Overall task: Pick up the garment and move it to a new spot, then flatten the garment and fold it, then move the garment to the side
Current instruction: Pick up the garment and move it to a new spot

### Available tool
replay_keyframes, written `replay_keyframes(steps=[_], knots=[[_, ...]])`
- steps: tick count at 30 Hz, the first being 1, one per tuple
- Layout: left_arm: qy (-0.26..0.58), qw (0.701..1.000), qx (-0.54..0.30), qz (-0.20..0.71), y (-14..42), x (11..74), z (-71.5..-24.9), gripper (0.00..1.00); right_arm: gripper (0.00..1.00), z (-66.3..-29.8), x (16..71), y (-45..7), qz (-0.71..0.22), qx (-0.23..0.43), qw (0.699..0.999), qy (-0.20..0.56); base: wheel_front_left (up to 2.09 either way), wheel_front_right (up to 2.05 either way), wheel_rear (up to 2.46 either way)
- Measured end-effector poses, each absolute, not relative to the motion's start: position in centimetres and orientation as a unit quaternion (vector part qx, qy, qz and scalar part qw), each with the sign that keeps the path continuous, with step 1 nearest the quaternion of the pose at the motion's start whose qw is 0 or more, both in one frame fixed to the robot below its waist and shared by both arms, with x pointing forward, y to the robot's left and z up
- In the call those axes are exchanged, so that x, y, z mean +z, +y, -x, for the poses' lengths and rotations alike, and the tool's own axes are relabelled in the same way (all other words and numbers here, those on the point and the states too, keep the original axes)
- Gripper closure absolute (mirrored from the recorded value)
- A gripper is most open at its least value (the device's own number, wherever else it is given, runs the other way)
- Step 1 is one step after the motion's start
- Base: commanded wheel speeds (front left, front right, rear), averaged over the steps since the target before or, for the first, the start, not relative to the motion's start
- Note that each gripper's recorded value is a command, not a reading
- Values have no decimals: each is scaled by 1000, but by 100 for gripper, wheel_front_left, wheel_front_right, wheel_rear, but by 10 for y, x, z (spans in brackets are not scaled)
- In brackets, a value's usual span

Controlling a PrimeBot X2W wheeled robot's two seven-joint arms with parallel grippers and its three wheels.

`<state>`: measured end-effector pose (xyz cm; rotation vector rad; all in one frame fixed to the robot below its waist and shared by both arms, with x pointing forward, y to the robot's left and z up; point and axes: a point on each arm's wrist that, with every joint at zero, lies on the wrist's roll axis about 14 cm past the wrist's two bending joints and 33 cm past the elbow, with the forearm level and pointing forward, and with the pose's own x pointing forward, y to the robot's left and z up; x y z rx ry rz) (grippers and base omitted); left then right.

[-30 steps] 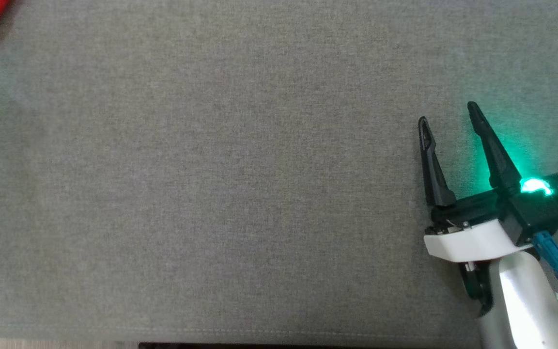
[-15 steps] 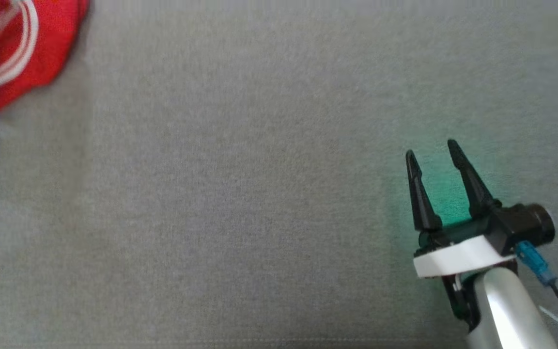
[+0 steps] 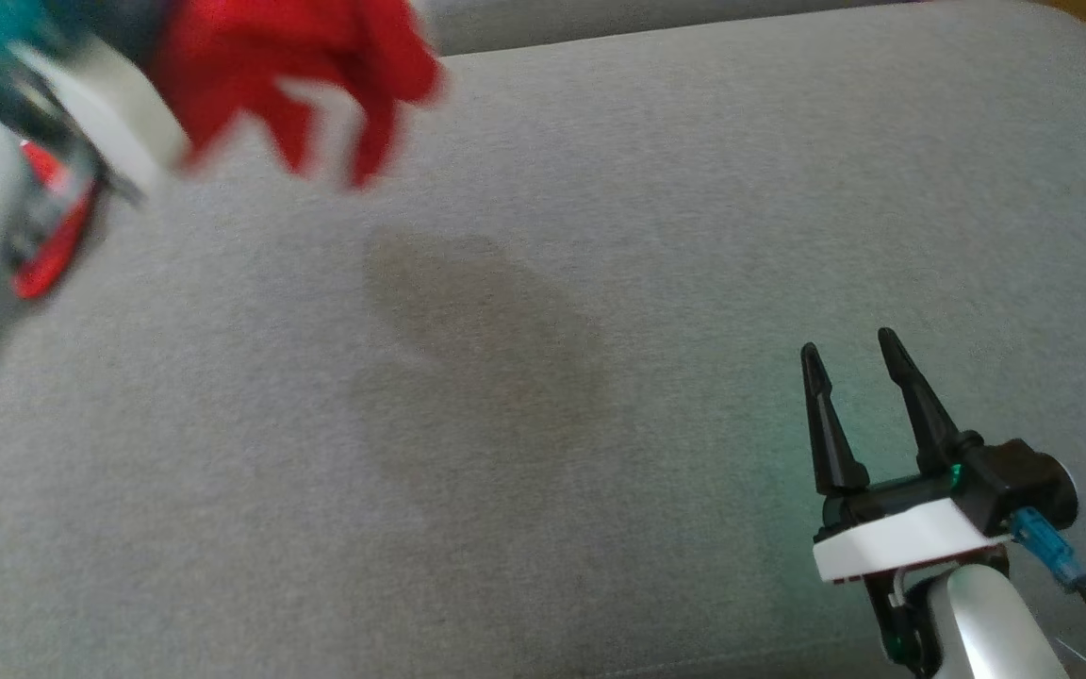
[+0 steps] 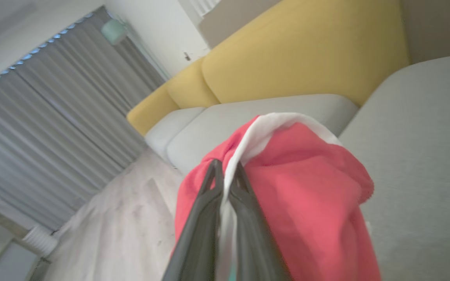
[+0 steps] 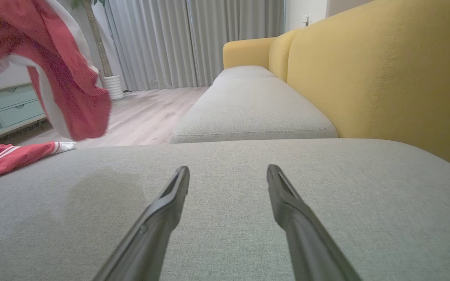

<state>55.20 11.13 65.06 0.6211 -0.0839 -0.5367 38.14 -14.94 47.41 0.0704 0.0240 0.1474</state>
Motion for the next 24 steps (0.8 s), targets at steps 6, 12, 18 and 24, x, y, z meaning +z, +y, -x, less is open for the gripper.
replay_keyframes(steps=[6, 12, 18, 24], knots=[[5, 893, -384, -235, 31, 551, -503, 100, 0, -372, 473, -164, -41, 49, 998, 15, 0, 0, 0], [101, 878, -439, -162, -4, 450, -439, 100, 0, -365, 462, -166, -47, 43, 997, 32, 0, 0, 0], [108, 885, -437, -119, -17, 437, -424, 100, 0, -368, 461, -161, -49, 51, 997, 34, 0, 0, 0], [88, 902, -411, -105, -15, 448, -427, 0, 0, -369, 464, -154, -54, 62, 996, 29, 0, 0, 0]])
